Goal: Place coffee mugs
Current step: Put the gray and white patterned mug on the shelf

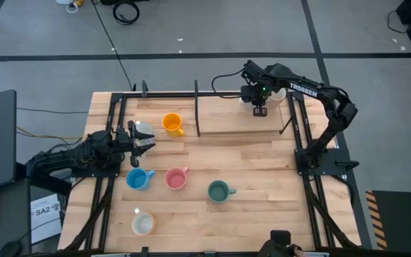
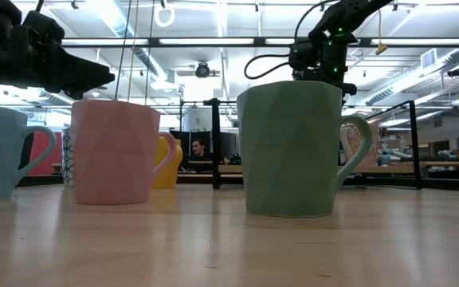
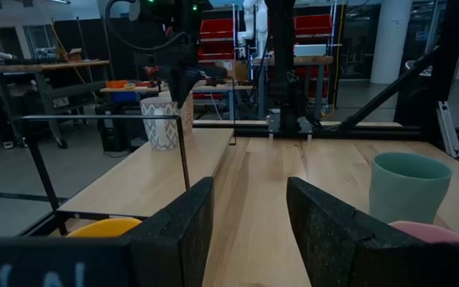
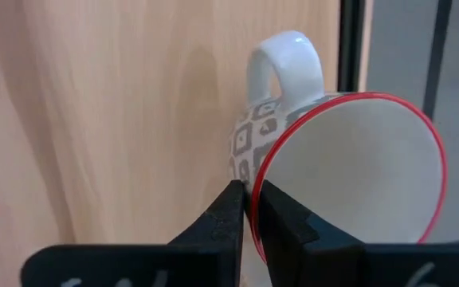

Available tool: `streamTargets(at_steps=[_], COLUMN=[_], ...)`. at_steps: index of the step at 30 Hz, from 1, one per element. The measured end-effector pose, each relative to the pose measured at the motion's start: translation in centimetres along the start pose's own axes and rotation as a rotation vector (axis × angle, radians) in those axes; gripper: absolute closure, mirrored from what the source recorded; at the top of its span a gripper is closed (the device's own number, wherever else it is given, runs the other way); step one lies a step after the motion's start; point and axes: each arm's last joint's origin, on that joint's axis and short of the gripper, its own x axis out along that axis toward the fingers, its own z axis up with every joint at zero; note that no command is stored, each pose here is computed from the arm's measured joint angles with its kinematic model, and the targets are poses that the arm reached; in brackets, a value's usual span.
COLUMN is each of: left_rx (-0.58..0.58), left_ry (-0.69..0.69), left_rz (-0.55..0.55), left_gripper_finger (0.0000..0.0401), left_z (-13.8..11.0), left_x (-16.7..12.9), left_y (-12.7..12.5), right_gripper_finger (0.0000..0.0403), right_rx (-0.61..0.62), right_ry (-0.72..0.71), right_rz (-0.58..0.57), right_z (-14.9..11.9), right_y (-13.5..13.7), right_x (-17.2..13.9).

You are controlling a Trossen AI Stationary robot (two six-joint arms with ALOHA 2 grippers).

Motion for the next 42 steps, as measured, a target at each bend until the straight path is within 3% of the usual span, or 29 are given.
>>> streamTargets(at_steps=[11,24,35,42], left_rx=[0.001,0.002,0.002,0.002], left_ry=[0.000,0.000,0.000,0.000], left_rz=[0.000,0.000,0.000,0.000], left_gripper_finger=[0.0234,0.0234,0.0234,0.0234], left_z=[0.0,0.0,0.0,0.0], left_x=[0.0,0.0,0.0,0.0], left_y=[0.0,0.0,0.0,0.0], right_gripper_finger=[0.0347,0.0275,0.0270,0.0270], right_rx=[0.003,0.004,-0.038,-0.145], right_ry=[-0.008,-0.014,0.011,0.003], right_rz=[-0.036,-0.044,-0.127,-0.147], right_z=[0.2,0.2,1.2,2.3], right_y=[-0.2,-0.3,0.6,1.8], right_x=[-0.1,-0.2,-0.3,-0.5])
